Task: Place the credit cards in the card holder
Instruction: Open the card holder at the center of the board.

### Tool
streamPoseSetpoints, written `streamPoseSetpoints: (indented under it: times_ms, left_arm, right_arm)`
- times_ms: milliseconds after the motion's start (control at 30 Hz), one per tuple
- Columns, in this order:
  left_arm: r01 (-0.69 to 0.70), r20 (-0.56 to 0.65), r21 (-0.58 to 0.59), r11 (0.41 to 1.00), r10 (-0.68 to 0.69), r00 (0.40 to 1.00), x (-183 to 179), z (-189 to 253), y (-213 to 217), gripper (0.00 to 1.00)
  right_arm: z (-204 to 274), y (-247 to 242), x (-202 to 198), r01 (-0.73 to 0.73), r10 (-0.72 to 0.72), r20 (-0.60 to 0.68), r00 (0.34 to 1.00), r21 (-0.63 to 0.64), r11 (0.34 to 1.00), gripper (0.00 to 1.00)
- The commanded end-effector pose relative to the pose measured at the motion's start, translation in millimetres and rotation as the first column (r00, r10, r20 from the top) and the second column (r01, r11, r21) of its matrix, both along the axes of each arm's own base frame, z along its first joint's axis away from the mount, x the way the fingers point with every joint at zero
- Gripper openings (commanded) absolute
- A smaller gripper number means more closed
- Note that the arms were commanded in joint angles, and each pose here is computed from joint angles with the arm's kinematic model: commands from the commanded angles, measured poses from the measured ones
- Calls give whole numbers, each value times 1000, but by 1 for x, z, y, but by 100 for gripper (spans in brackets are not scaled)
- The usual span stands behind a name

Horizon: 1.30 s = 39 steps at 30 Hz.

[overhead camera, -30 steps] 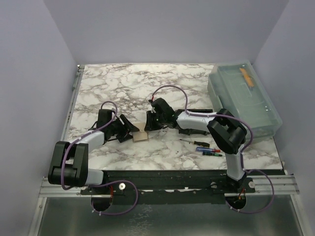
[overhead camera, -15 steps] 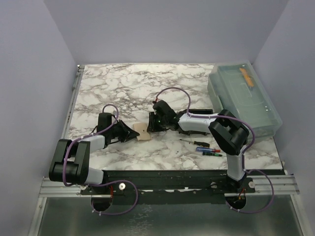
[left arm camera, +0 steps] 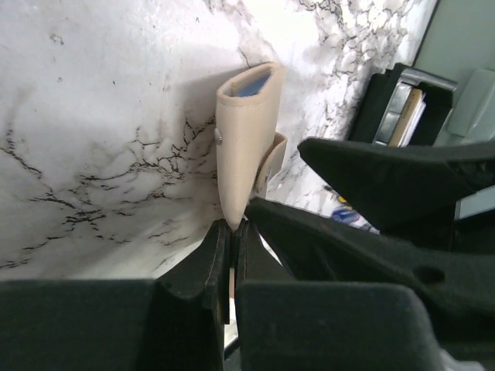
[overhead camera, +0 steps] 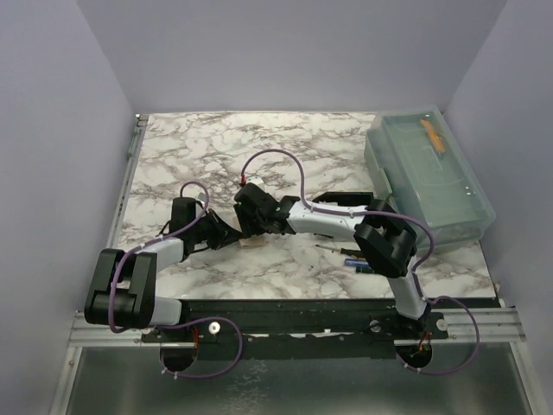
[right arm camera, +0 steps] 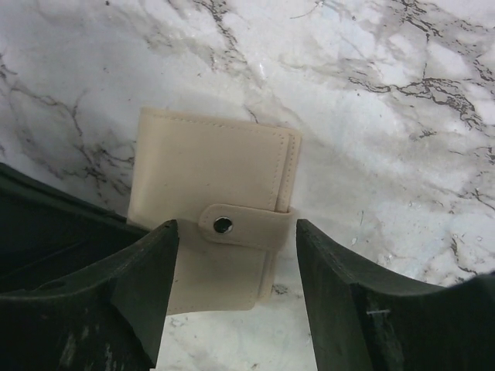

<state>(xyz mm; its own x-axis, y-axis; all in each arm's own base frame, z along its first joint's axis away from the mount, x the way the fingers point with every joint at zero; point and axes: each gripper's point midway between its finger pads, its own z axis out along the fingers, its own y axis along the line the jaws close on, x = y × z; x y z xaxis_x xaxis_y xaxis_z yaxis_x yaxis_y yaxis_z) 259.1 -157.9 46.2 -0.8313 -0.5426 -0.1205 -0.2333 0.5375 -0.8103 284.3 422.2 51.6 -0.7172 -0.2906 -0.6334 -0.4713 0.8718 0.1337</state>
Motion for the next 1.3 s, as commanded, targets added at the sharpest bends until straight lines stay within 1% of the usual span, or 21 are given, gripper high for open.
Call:
streamPoseSetpoints:
  times_ms: [0,133,200,267,333,433,533,600,667,733,800,833,900,1000,1100,1200,1267]
  left_arm:
    - [27,81,-10,1000,-26,996,10,20,-4,0]
    - [15,78,-13,1000,-14,997,10,21,-4,0]
    - [3,75,-7,1000,-3,997,11,22,-3,0]
    - [-17,65,5,1000,17,998,11,20,0,0]
    - [-31,58,19,999,30,998,11,19,3,0]
    - [-62,37,70,996,59,998,11,15,10,0]
    - [-86,28,126,988,83,996,11,12,18,0]
    - [-86,33,133,987,83,996,12,11,20,0]
    - [-76,30,129,989,73,997,11,11,18,0]
    - [-55,31,115,992,52,998,9,13,15,0]
    - [-35,34,104,994,32,999,10,15,12,0]
    - [-25,35,100,995,22,999,10,15,11,0]
    - [-13,31,98,995,10,999,10,14,10,0]
    - [-5,22,95,995,3,1000,8,12,9,0]
    - [3,16,90,996,-5,1000,7,11,8,0]
    - [3,14,90,996,-4,1000,7,10,8,0]
    - [4,14,90,996,-5,1000,7,10,8,0]
  right_arm:
    - [-30,-15,5,25,-24,10,1000,-145,989,63]
    - [-37,-24,6,78,-73,30,997,-198,977,58]
    - [-40,-38,8,147,-139,52,989,-235,961,54]
    - [-38,-53,12,215,-196,93,976,-272,938,47]
    - [-36,-64,15,262,-234,127,964,-298,918,44]
    - [-31,-80,15,326,-288,162,944,-319,890,41]
    - [-22,-96,17,399,-347,209,914,-319,860,34]
    - [-23,-103,19,410,-362,202,910,-306,859,32]
    - [-24,-110,23,415,-374,184,909,-299,860,28]
    - [-21,-100,23,349,-315,161,935,-261,900,27]
    - [-16,-76,18,230,-215,113,970,-145,962,30]
    - [-11,-67,16,192,-183,99,978,-89,977,33]
    - [-7,-60,13,161,-158,79,984,-31,986,39]
    - [0,-44,8,68,-69,65,995,25,997,52]
    - [11,-28,3,-24,17,75,997,100,995,65]
    - [12,-17,7,-62,51,98,994,115,991,72]
    - [8,-15,13,-57,47,105,993,98,994,72]
